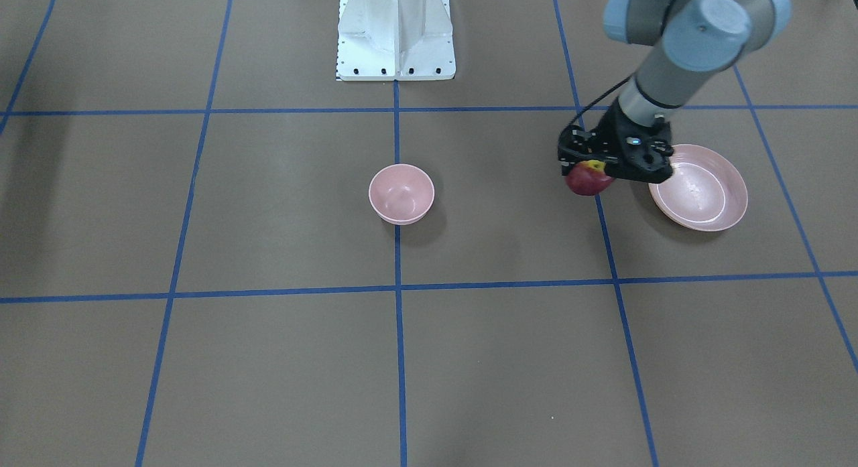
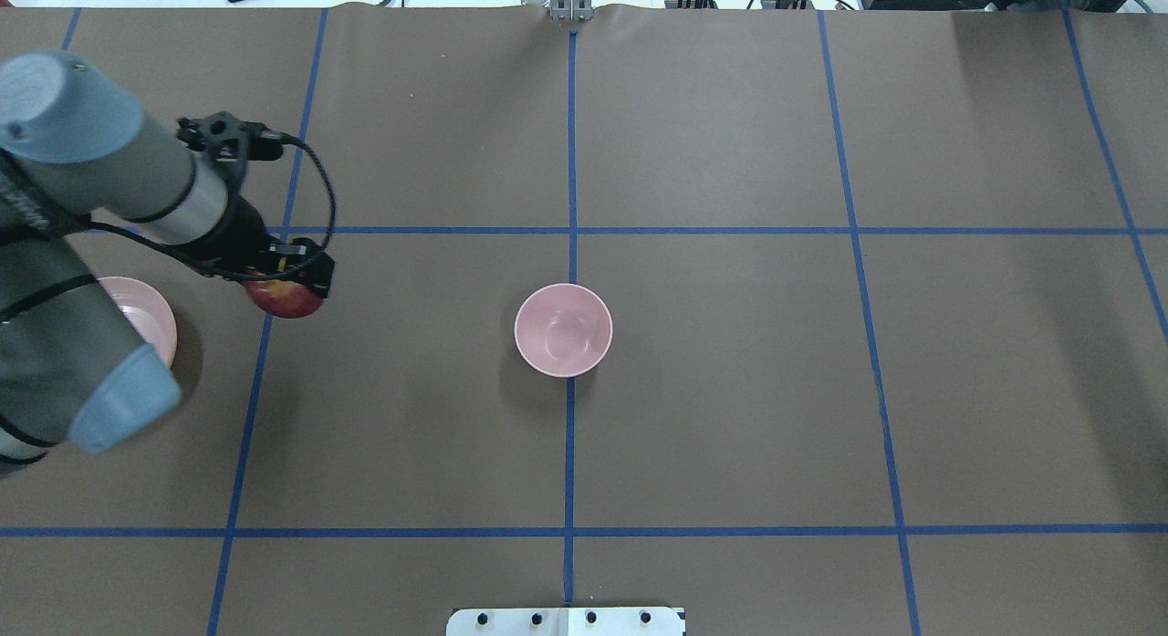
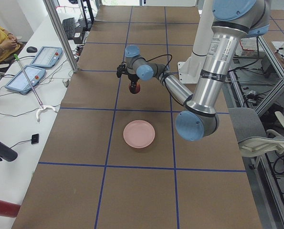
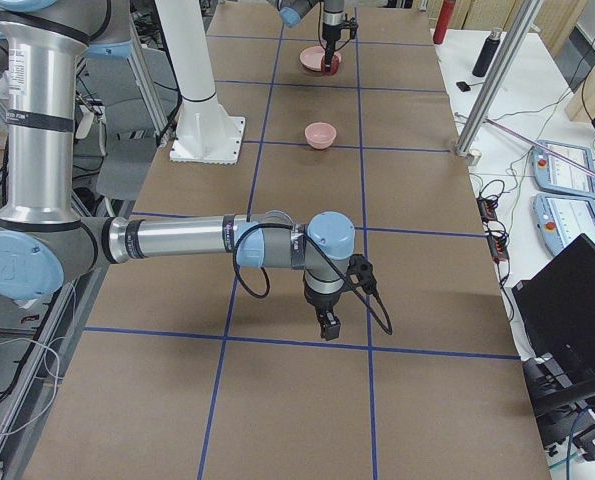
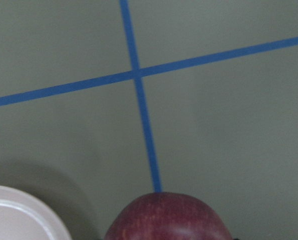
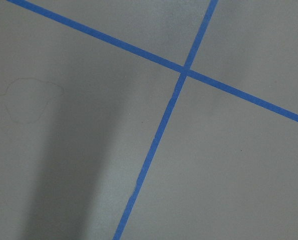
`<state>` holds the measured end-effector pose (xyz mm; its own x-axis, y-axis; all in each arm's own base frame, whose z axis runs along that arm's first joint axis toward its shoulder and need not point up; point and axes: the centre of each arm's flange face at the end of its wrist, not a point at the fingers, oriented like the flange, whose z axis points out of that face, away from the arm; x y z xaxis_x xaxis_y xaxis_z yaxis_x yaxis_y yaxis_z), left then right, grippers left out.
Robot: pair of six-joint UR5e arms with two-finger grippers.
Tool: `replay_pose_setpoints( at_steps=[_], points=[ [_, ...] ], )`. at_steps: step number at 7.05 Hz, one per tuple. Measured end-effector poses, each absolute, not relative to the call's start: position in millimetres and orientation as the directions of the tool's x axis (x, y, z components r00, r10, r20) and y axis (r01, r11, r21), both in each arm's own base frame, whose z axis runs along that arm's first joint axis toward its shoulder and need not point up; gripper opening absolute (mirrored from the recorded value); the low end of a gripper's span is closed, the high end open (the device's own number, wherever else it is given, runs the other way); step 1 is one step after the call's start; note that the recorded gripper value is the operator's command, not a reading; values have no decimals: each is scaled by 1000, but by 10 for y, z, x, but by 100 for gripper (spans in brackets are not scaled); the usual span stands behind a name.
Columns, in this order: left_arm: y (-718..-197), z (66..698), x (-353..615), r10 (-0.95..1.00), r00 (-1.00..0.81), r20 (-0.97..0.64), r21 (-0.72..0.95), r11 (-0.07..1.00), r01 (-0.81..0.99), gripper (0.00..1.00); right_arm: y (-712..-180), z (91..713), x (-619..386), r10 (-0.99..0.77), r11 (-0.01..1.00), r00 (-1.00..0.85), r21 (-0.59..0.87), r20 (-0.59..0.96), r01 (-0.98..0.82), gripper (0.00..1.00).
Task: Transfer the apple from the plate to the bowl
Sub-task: 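Lift the apple with the left gripper and carry it over the bowl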
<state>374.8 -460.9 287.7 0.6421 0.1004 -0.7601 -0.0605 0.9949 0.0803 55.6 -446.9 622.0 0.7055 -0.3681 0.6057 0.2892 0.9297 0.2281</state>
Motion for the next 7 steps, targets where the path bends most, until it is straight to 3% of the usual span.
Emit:
replay_pose_setpoints(
  at_steps=[3, 5, 6, 7],
  points=[
    [-4354, 1596, 5095, -56, 662, -747, -38, 998, 42, 30, -4467, 6244, 556, -365, 931, 705, 224, 608, 289, 100],
    [-4457, 1329, 5663, -113, 648, -753, -56, 993, 108, 34, -4466, 6252, 554, -364, 931, 703, 222, 611, 288, 100],
    [-4514, 1377, 5815, -119, 645, -754, -52, 991, 122, 39, -4466, 6253, 550, -363, 932, 700, 223, 615, 287, 100],
    [-4554, 1444, 5914, -120, 643, -756, -49, 991, 127, 56, -4466, 6251, 546, -362, 932, 697, 224, 618, 286, 100]
  ],
)
